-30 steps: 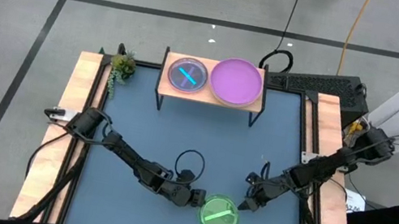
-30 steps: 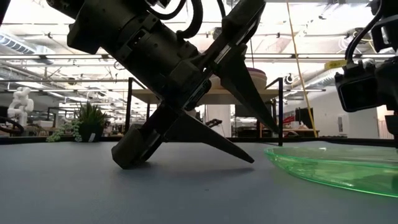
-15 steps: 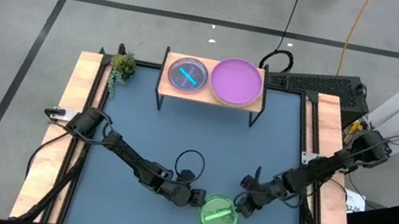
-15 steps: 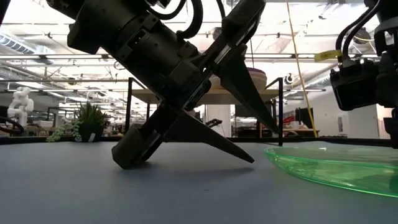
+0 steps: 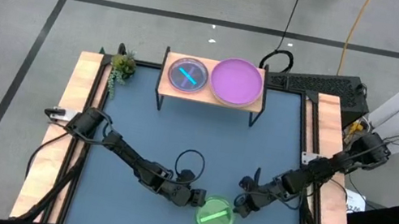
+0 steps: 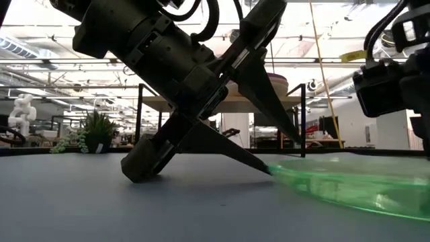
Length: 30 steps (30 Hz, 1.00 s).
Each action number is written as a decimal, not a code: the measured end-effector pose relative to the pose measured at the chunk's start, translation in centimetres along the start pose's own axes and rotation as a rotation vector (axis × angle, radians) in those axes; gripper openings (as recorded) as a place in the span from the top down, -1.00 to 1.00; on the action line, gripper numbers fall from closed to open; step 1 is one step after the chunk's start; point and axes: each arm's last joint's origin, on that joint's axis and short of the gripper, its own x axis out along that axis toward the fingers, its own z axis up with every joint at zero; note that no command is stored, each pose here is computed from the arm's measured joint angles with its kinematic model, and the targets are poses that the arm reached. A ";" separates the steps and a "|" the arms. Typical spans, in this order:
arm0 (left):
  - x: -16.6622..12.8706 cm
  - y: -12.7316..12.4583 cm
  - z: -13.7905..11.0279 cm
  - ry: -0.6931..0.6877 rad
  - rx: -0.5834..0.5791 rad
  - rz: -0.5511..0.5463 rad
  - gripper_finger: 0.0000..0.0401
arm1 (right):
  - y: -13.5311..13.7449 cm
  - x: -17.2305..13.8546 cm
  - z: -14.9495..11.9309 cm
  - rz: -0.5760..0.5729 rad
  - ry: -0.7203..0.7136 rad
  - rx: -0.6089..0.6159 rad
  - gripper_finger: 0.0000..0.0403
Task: Place and stack plates onto a shelf
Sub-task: Stack the green plate on top of the blue plate on the shelf
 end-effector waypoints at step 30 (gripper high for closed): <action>0.1 -0.9 -0.5 0.070 0.046 -0.108 0.21 | -0.3 -0.1 -0.1 -0.022 0.024 -0.010 1.00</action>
